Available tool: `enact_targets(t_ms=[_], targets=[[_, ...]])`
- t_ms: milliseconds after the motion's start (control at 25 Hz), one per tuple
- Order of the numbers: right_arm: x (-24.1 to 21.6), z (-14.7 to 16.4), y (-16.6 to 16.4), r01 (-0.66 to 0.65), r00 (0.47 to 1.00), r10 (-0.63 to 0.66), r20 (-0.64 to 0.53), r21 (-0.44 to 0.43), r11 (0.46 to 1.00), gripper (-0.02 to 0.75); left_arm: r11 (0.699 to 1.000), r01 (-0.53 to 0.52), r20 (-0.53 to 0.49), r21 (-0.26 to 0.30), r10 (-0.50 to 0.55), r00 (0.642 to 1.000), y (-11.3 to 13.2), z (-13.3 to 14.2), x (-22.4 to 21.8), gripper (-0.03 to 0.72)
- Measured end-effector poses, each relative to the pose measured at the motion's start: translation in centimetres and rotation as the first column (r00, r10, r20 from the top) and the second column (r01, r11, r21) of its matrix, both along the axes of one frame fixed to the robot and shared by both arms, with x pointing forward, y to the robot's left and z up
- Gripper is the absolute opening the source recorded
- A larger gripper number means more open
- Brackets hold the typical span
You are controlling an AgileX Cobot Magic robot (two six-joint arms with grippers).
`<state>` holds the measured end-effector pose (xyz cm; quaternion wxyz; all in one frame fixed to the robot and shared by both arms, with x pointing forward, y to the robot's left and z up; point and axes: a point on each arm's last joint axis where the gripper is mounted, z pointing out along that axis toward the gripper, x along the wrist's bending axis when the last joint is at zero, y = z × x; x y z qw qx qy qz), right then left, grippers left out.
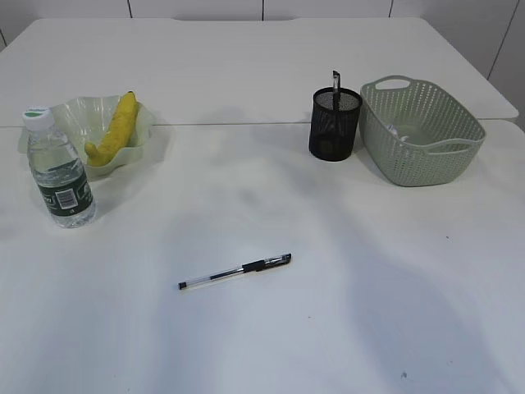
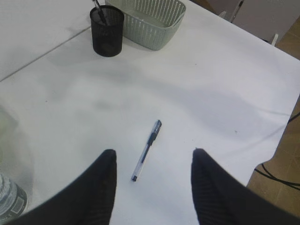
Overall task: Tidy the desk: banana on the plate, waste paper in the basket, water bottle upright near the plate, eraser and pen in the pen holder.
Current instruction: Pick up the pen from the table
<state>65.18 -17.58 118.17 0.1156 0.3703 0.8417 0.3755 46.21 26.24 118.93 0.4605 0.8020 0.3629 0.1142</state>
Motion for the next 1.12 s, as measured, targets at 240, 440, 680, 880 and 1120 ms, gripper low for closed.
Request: enact_targets(t_ms=[240, 440, 680, 880, 1120], targets=[[-0.2, 0.2, 0.4, -0.038, 0.999, 0.038, 0.008, 0.034, 0.999, 0.192, 0.999, 0.034, -0.171, 0.029, -0.029, 0.985, -0.2, -4.4, 4.4, 0.361], [-0.1, -0.2, 0.3, -0.031, 1.0, 0.031, 0.001, 0.01, 0.999, 0.192, 0.982, 0.167, -0.297, 0.087, -0.134, 0.945, -3.4, -8.5, 6.8, 0.361], [0.2, -2.8, 0.0, -0.025, 0.997, 0.021, -0.076, -0.045, 0.999, 0.192, 0.903, 0.29, -0.314, 0.317, -0.189, 0.93, -6.9, -12.6, 8.4, 0.361], [0.3, -5.2, -0.1, -0.068, 0.991, 0.055, -0.124, -0.1, 0.993, 0.192, 0.855, 0.338, -0.321, 0.394, -0.216, 0.922, -8.6, -15.1, 9.5, 0.361], [0.3, -6.0, -0.1, -0.152, 0.985, 0.137, -0.102, -0.147, 0.978, 0.192, 0.822, 0.382, -0.367, 0.422, -0.23, 0.901, -10.0, -18.0, 11.3, 0.361]])
